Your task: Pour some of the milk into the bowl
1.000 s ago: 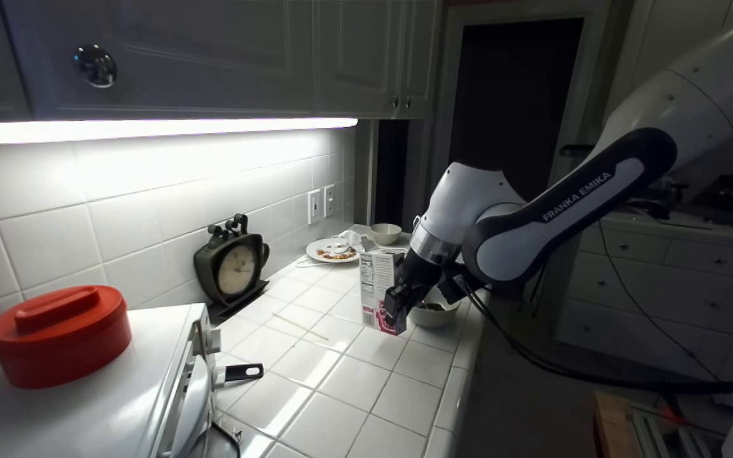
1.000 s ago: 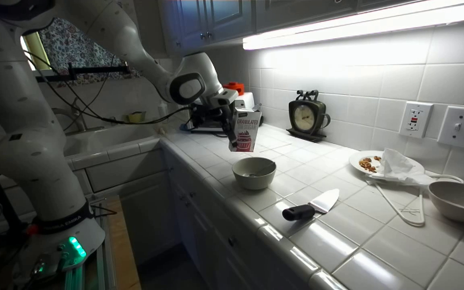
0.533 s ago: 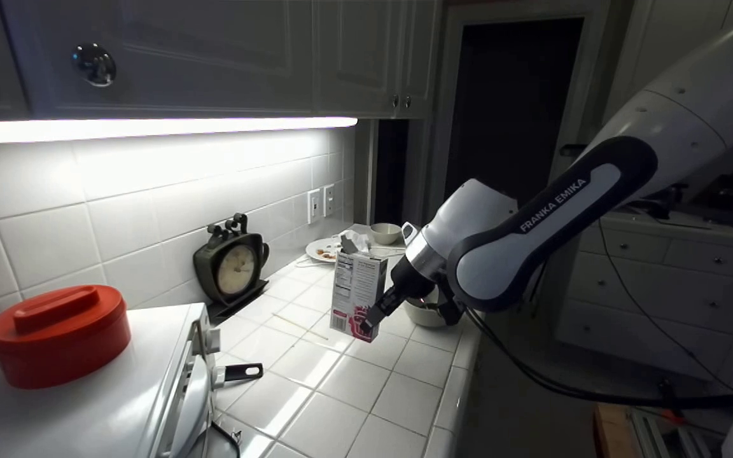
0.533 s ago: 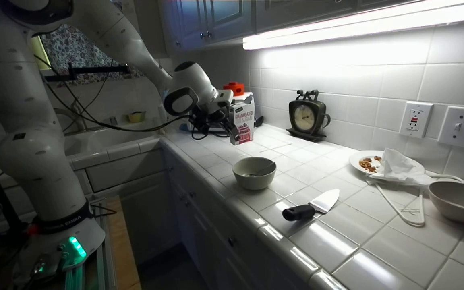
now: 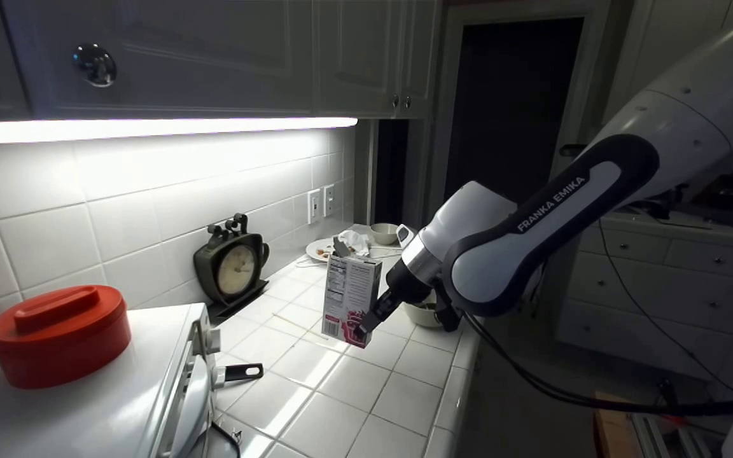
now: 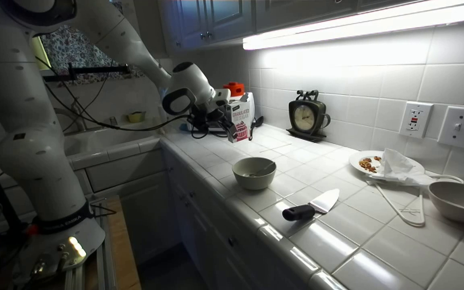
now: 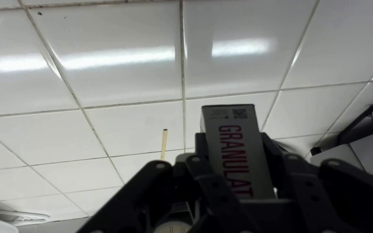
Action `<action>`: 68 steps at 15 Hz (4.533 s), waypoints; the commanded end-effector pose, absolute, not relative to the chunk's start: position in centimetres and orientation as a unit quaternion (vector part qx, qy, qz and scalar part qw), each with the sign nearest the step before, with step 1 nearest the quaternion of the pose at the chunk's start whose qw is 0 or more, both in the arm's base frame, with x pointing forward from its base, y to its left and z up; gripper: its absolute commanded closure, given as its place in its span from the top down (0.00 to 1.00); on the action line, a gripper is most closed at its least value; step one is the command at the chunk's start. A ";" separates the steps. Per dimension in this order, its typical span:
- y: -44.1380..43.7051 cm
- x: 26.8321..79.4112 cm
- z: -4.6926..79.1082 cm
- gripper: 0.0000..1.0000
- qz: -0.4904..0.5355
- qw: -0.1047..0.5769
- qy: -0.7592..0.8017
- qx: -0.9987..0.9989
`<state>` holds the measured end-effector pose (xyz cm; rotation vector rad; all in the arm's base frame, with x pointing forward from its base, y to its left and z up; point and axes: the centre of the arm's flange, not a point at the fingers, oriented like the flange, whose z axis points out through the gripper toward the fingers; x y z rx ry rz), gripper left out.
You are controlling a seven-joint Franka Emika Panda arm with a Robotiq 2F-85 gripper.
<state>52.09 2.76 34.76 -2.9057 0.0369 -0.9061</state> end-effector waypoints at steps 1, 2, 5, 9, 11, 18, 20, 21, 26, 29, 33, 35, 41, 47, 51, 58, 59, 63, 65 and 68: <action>2.6 52.6 34.1 0.16 -0.289 0.037 0.013 -0.956; 2.4 52.7 33.7 0.16 -0.285 0.035 0.013 -0.958; 1.9 53.3 32.7 0.16 -0.282 0.034 0.011 -0.959; 2.1 53.8 31.7 0.16 -0.283 0.036 0.004 -0.958; 2.0 54.3 31.1 0.16 -0.289 0.034 0.001 -0.957; 1.7 55.6 29.7 0.16 -0.294 0.028 -0.003 -0.955; 1.7 55.8 29.2 0.16 -0.293 0.027 -0.006 -0.956; 1.7 55.9 29.1 0.16 -0.293 0.027 -0.008 -0.956; 1.8 55.8 28.5 0.74 -0.293 0.017 -0.023 -0.956; 1.9 55.1 29.3 0.95 -0.302 -0.001 -0.028 -0.953; 0.6 52.3 30.6 1.00 -0.305 -0.053 -0.005 -0.951; -0.6 50.3 31.2 1.00 -0.287 -0.070 0.004 -0.955; -0.6 46.7 32.2 1.00 -0.267 -0.077 -0.012 -0.961; 1.1 45.0 34.5 1.00 -0.255 -0.082 -0.020 -0.963; 2.0 45.0 36.1 1.00 -0.217 -0.072 -0.013 -0.973; 2.9 46.1 40.5 1.00 -0.152 -0.063 -0.003 -0.986; 2.8 46.1 41.4 1.00 -0.139 -0.061 -0.002 -0.988; 2.2 45.6 45.2 1.00 -0.087 -0.068 0.000 -0.994; 1.4 45.2 46.8 1.00 -0.053 -0.076 -0.006 -0.996; 2.0 46.3 45.0 1.00 -0.073 -0.072 0.005 -0.995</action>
